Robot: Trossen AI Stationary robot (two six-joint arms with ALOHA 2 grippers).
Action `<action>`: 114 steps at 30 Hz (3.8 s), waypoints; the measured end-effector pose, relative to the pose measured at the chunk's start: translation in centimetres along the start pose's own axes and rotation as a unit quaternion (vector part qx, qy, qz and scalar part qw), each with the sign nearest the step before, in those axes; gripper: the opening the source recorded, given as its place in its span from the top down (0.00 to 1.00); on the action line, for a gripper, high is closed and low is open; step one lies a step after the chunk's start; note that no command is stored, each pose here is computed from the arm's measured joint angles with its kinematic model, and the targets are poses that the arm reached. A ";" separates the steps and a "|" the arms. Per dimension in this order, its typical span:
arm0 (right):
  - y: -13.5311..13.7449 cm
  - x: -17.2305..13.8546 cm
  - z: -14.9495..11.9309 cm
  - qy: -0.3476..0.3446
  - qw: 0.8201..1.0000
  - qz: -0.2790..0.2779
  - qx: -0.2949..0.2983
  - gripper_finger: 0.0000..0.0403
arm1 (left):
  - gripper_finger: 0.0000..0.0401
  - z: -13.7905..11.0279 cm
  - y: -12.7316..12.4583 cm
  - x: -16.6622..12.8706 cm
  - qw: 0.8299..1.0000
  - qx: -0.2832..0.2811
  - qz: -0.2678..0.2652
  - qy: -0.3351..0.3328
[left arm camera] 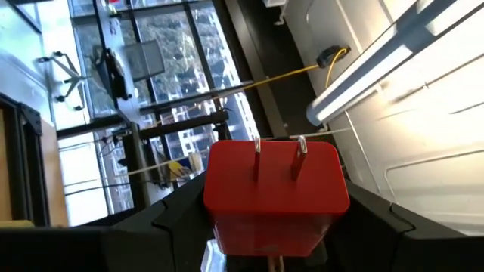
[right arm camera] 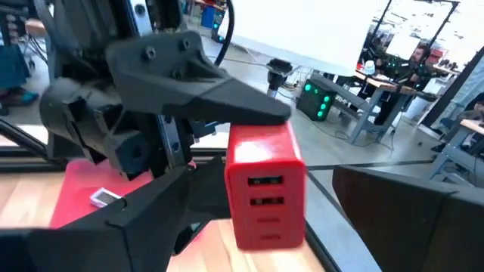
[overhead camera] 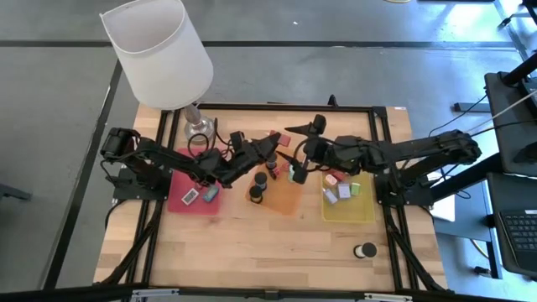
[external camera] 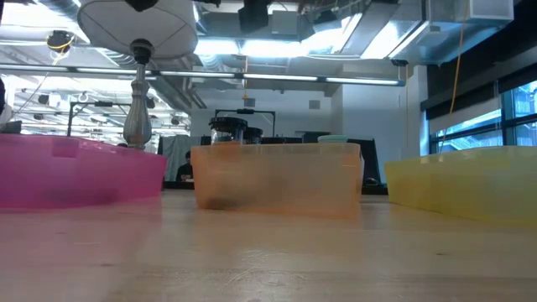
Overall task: Pick & Place Office items
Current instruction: Put the red charger adapter into the yellow bin
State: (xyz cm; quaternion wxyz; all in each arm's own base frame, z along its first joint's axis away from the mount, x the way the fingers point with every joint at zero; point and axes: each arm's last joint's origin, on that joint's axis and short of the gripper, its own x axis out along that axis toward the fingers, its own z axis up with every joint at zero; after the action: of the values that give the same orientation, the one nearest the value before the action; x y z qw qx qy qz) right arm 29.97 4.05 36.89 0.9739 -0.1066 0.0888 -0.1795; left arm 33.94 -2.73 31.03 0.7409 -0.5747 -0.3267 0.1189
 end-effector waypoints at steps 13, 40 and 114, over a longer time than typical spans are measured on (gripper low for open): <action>0.6 1.1 -0.6 0.008 0.999 -0.038 -0.006 0.43 | 0.44 -0.1 -0.1 -0.1 1.000 0.000 -0.007 0.005; -0.4 -1.3 1.1 0.112 0.993 -0.010 -0.017 0.71 | 0.30 -0.1 0.3 0.2 0.999 -0.029 -0.004 0.034; 4.8 -12.0 -22.4 0.519 0.840 -0.054 -0.148 0.63 | 0.30 -1.0 1.9 0.0 0.989 0.057 0.044 0.131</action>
State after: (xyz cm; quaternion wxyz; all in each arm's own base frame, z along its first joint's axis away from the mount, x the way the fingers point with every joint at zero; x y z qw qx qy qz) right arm 15.73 8.91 15.84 0.7468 -0.1452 0.6010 -0.2451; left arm 34.98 -2.91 29.12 0.8029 -0.5558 -0.1941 0.0938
